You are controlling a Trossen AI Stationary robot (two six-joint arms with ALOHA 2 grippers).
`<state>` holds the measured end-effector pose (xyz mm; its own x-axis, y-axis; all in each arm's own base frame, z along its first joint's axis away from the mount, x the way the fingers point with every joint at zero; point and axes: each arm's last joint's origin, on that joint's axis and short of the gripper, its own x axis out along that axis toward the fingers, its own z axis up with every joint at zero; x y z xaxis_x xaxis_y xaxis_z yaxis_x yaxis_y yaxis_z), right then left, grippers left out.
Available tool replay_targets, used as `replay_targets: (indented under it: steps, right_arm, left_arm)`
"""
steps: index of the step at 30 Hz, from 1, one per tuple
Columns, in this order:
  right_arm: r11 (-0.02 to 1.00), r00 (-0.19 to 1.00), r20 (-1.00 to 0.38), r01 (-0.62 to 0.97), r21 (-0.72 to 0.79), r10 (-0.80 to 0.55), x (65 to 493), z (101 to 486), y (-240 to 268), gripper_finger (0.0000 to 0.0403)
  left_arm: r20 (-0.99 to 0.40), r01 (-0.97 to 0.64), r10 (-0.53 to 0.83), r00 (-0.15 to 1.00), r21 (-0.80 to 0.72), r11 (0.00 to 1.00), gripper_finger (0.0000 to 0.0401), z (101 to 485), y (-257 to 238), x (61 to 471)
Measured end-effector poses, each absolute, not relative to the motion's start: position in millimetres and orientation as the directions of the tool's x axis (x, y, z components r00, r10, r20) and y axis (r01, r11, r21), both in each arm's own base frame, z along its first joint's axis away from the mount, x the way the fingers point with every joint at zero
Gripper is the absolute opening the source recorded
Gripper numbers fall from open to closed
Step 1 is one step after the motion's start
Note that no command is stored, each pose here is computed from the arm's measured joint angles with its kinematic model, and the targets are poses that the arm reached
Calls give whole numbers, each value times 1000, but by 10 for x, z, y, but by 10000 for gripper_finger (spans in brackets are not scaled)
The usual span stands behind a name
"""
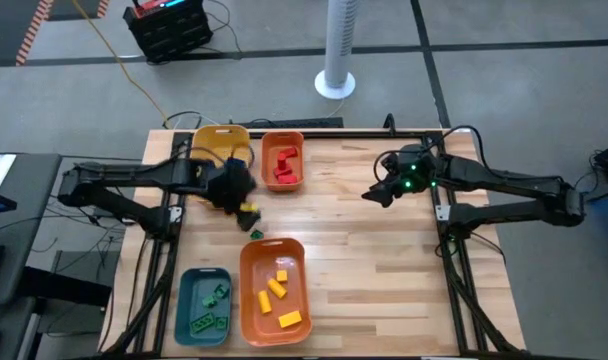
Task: Sort blocks
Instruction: Put the green game piece into the blue bin
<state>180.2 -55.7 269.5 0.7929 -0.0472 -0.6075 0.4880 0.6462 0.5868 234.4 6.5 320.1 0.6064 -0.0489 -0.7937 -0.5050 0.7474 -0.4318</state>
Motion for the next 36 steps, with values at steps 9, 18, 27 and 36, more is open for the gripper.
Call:
replay_targets:
  steps: [9,18,27,36]
  right_arm:
    - [681,774,-633,468,563,-8,1775,2673,-515,306]
    - [683,775,-632,471,559,-17,1776,2676,-518,306]
    - [651,779,-624,503,568,-57,1772,2685,-562,306]
    - [641,777,-626,515,569,-70,1761,2684,-592,306]
  left_arm:
    - [-871,-318,-384,305,-473,822,130,3110,-916,1986]
    - [-925,-145,-276,261,-320,936,130,2893,-1699,1526]
    - [-936,-211,-296,189,-333,919,130,2415,-1862,1526]
    - [-934,-241,-328,141,-353,904,130,2223,-1846,1492]
